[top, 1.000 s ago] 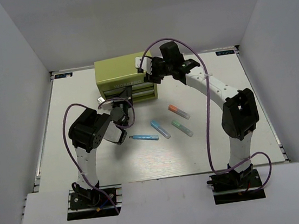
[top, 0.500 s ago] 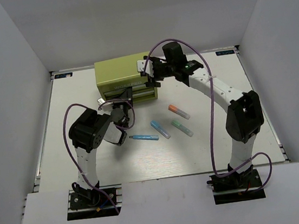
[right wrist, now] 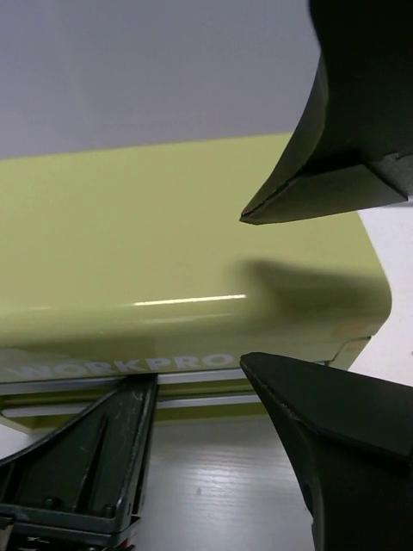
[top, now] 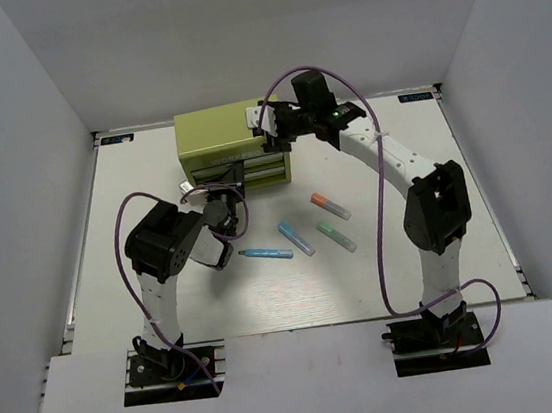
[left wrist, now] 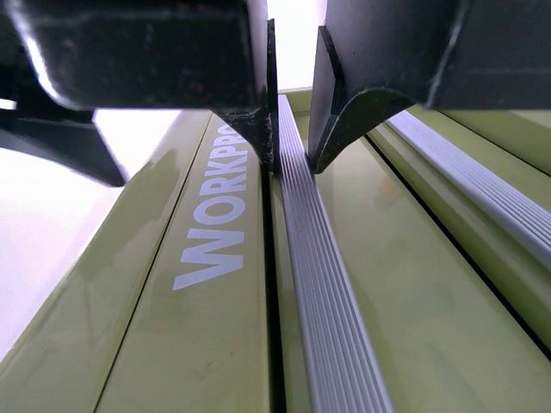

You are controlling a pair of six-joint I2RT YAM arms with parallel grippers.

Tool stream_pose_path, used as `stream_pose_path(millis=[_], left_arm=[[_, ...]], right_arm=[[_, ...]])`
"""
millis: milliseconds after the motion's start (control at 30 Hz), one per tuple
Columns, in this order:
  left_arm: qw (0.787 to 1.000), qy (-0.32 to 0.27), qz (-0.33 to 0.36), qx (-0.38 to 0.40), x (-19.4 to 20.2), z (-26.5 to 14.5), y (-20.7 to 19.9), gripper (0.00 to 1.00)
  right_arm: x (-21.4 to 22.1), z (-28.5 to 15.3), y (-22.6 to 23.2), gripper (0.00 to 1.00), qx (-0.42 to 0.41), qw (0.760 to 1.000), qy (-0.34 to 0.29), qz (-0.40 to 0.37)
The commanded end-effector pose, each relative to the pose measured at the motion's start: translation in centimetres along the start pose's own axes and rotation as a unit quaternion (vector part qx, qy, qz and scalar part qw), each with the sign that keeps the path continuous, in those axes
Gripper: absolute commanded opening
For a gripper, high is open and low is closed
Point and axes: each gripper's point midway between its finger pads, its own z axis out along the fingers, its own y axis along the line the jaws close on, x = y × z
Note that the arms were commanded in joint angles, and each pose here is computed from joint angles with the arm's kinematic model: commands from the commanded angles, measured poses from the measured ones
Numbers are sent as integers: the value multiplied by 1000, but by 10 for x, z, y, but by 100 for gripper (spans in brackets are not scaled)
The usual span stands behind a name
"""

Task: Sort the stationery into containers
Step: Open the drawer in the storage box.

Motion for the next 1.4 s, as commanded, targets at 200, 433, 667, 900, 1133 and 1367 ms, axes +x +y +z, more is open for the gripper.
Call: stream_pose_path(millis=[200,433,667,900,1133,1367], left_arm=[[991,-24,-44,122,-23,-24,-67,0],[992,-10,-41,120,-20,-34,-69,0],[990,14,-39,132,-15,-47,-82,0],[991,35,-35,124,-14,-71,-84,0],[991,50,-34,121,-13,-87,-88,0],[993,47,-27,104,-14,-87,-81,21]], right_arm=[[23,8,9,60,-24,999,41,9],[44,14,1,56,-1,996,86,33],[59,15,-6,56,20,992,119,47],[69,16,-6,56,29,988,136,60],[73,18,-11,56,38,987,144,68],[55,9,-8,82,27,991,118,65]])
